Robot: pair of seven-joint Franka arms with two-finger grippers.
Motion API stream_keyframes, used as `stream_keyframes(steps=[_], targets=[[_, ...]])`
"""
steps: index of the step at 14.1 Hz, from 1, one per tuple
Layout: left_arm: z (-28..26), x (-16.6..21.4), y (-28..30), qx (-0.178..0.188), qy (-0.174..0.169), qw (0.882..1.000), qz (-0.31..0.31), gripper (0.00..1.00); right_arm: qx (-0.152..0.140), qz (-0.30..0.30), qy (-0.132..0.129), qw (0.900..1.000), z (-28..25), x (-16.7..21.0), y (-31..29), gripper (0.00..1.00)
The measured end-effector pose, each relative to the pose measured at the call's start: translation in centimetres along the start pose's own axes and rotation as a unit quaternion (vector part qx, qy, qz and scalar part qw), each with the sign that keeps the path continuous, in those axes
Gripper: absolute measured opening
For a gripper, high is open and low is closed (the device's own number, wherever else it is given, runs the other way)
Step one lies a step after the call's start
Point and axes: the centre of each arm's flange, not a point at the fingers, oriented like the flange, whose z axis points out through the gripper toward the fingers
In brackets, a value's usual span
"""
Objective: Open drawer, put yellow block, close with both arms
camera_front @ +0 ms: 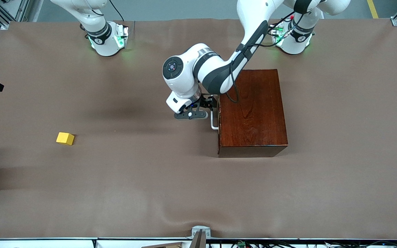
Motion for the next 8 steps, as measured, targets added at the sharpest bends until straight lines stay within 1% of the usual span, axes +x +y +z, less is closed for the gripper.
stream_keyframes(steps=[8], targets=[[2.0, -0.5, 0.6, 0.023, -0.005, 0.999, 0.024, 1.00, 0.000, 0.000, 0.000, 1.000, 0.0, 0.0, 0.0, 1.00]])
